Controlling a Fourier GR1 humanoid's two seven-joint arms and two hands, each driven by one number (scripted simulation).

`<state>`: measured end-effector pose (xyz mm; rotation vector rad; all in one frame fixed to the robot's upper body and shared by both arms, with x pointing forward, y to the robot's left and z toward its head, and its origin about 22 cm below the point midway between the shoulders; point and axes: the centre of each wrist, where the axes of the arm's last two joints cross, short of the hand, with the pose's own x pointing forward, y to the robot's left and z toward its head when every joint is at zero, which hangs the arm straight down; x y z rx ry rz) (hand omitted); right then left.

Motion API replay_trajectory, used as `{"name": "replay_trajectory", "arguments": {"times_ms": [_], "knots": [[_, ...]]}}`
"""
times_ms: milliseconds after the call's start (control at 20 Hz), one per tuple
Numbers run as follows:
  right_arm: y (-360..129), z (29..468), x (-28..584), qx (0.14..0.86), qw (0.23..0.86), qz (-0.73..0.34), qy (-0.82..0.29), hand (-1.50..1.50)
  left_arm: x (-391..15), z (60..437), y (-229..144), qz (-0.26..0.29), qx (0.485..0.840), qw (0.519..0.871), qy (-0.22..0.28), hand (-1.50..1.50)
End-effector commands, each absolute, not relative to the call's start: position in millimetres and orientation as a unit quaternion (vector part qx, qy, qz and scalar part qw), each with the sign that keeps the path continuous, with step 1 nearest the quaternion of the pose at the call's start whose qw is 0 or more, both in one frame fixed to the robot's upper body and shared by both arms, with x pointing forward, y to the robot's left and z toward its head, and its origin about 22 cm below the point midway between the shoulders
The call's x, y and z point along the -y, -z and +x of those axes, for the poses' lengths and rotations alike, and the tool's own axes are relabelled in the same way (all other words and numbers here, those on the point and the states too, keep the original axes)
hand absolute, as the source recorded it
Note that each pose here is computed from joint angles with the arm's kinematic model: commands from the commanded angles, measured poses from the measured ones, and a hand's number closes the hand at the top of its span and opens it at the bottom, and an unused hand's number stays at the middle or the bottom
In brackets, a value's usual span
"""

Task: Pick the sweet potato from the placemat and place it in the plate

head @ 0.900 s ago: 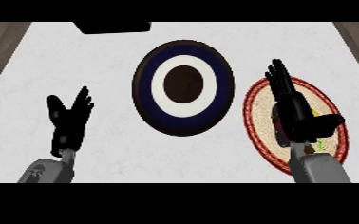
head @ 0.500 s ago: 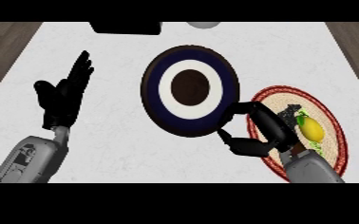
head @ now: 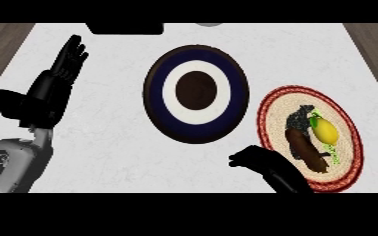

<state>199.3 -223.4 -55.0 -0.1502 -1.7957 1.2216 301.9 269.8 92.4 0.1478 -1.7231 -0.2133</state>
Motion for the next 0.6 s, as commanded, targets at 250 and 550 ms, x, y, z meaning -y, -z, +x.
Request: {"name": "replay_trajectory", "arguments": {"times_ms": [250,550], "knots": [[1.8,193.2,222.1,0.773,0.37,-0.119,-0.501,-1.5,-287.8,288.2,-92.7,0.059,0.762,0.637,0.103,0.0],[-38.1,195.2,242.6,0.648,0.371,-0.273,-0.606,-1.5,-292.0,299.6,-100.2,0.065,0.757,0.642,0.102,0.0]]}}
